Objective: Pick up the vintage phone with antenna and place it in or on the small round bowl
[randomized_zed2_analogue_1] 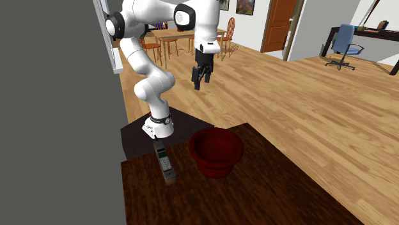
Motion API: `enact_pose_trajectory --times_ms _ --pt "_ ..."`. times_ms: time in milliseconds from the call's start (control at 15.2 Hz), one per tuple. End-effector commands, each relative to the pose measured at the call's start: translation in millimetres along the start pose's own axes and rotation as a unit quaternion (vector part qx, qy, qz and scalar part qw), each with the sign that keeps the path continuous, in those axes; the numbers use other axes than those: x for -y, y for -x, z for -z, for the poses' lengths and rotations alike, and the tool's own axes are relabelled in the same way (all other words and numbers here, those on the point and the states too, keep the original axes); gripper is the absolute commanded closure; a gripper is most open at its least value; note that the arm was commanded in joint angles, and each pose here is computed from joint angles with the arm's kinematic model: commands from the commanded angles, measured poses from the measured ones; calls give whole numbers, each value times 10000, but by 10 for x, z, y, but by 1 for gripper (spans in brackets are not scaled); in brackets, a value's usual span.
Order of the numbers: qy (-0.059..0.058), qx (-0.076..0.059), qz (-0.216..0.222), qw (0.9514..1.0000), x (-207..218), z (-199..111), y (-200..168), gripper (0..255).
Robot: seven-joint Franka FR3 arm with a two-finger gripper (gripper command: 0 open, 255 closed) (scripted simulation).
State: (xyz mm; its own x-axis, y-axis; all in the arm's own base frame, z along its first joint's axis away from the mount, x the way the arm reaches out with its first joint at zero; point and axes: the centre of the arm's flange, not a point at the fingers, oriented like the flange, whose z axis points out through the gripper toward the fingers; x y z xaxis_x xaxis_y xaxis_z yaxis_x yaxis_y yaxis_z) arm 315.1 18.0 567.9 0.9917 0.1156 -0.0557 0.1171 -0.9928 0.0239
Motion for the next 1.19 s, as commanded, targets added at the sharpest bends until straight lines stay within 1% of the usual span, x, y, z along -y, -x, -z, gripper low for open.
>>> enact_pose_trajectory --times_ms 0,264,528,792,1122 --pt "0 0 0 10000 0 0 0 0" --pt "-40 -21 -470 9989 -483 -203 -119 0" --pt "-81 -42 -939 9955 -973 -410 -193 0" --pt "-121 -62 -1405 9900 -1466 -620 -222 0" --pt "-170 -88 -1984 9799 -2081 -888 -194 0"
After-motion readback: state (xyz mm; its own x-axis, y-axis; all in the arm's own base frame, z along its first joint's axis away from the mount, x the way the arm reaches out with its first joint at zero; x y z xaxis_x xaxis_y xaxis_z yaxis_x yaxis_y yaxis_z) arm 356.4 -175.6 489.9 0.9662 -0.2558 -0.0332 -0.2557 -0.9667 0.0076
